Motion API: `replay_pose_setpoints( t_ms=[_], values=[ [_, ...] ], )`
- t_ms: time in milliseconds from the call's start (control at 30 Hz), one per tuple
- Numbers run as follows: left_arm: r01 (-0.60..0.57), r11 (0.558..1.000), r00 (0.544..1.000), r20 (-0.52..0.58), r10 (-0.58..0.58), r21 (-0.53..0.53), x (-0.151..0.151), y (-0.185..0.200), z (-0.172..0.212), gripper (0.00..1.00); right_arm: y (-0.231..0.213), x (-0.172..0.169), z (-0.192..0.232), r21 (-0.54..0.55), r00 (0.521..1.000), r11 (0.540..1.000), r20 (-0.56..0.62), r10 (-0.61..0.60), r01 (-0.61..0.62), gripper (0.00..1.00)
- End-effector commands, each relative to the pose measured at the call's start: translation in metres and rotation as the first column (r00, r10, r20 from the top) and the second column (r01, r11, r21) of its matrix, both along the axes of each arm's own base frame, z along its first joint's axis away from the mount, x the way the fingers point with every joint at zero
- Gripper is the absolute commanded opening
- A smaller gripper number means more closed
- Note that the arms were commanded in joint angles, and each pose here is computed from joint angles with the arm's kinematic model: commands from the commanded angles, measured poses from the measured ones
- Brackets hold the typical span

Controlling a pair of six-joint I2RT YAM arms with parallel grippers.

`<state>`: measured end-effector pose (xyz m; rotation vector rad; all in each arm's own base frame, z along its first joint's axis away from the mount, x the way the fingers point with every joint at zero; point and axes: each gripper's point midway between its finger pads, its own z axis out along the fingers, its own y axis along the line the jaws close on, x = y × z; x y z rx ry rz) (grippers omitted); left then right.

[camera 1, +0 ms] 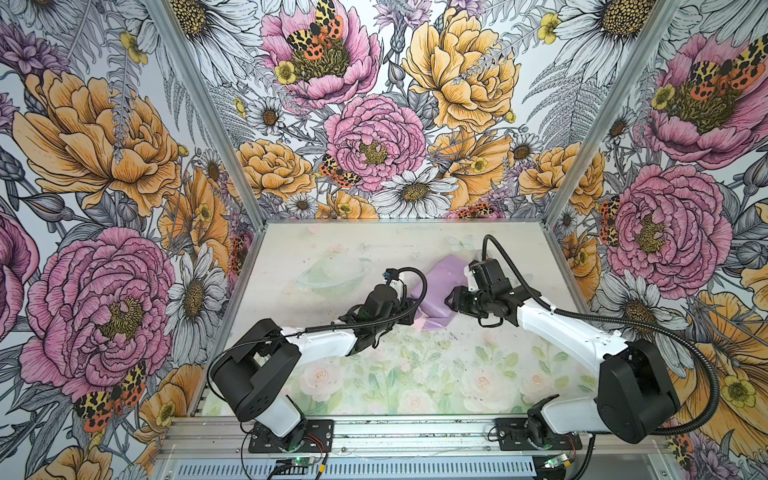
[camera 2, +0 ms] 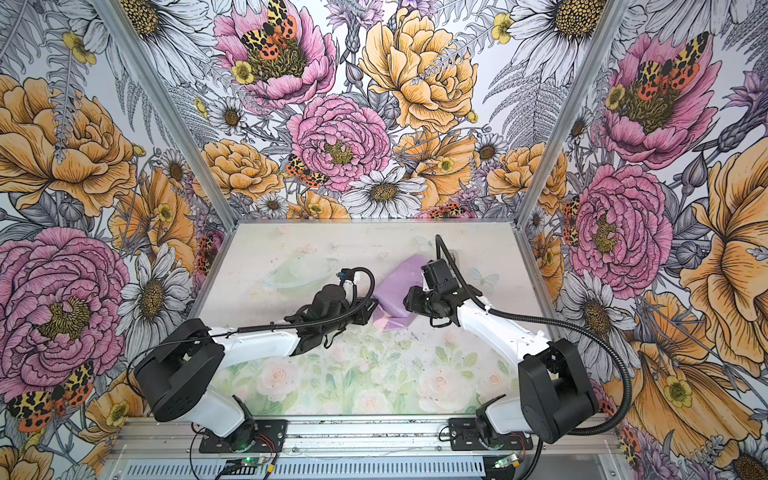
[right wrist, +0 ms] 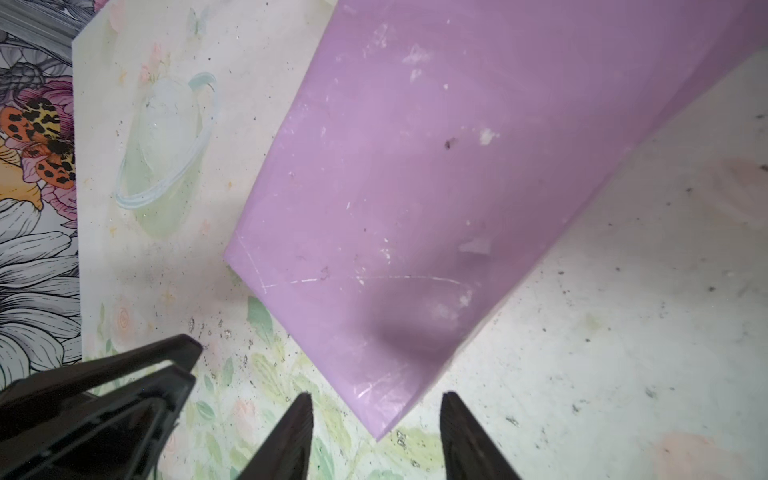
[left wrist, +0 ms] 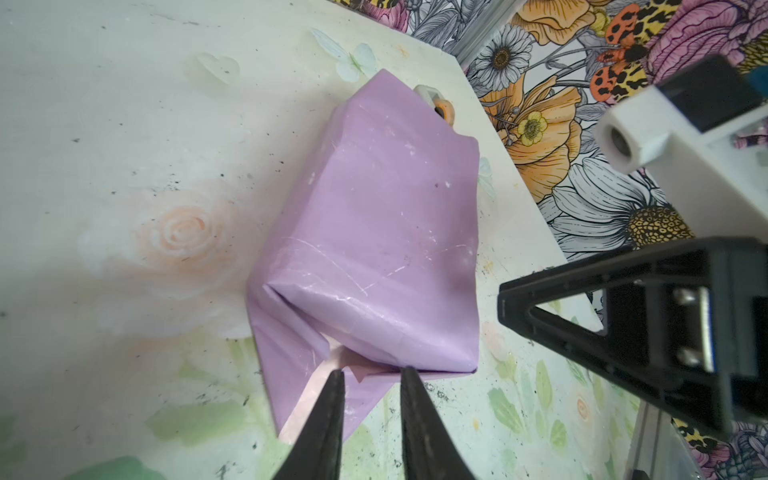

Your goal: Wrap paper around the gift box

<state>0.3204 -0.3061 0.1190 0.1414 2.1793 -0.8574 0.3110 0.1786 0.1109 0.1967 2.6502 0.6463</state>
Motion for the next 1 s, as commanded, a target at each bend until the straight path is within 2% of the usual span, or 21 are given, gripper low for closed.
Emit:
replay_pose_setpoints(
  t_ms=[0,233,400,567,600,967],
  values=[
    [-0.015,0.997,0.994,-0.108,0.024,0.081,-0.004,0.019,-0.04,0.26,-0.003,0.009,-0.003,-0.033,1.0,0.999,-0.017,-0.008,0.008,0.52],
    [-0.023,0.996,0.991,-0.133,0.035,0.089,0.013,0.018,-0.054,0.3,-0.001,0.02,-0.016,-0.051,0.999,0.999,-0.051,-0.001,-0.002,0.52],
    [0.001,0.997,0.989,-0.148,0.01,0.074,0.019,0.008,-0.067,0.28,-0.001,0.024,-0.023,-0.053,0.998,0.999,-0.066,0.006,-0.01,0.52],
    [0.011,0.999,0.993,-0.117,-0.007,0.038,0.03,-0.007,-0.059,0.25,-0.002,0.02,-0.03,-0.059,0.996,0.998,-0.086,0.008,-0.013,0.52],
    [0.012,0.999,0.99,-0.138,-0.005,0.052,0.03,-0.008,-0.073,0.25,-0.002,0.02,-0.03,-0.059,0.996,0.998,-0.086,0.006,-0.011,0.52],
    [0.049,0.997,0.987,-0.155,-0.039,0.063,0.029,-0.03,-0.093,0.22,-0.004,0.014,-0.034,-0.059,0.995,0.998,-0.1,0.005,-0.011,0.51]
  ],
)
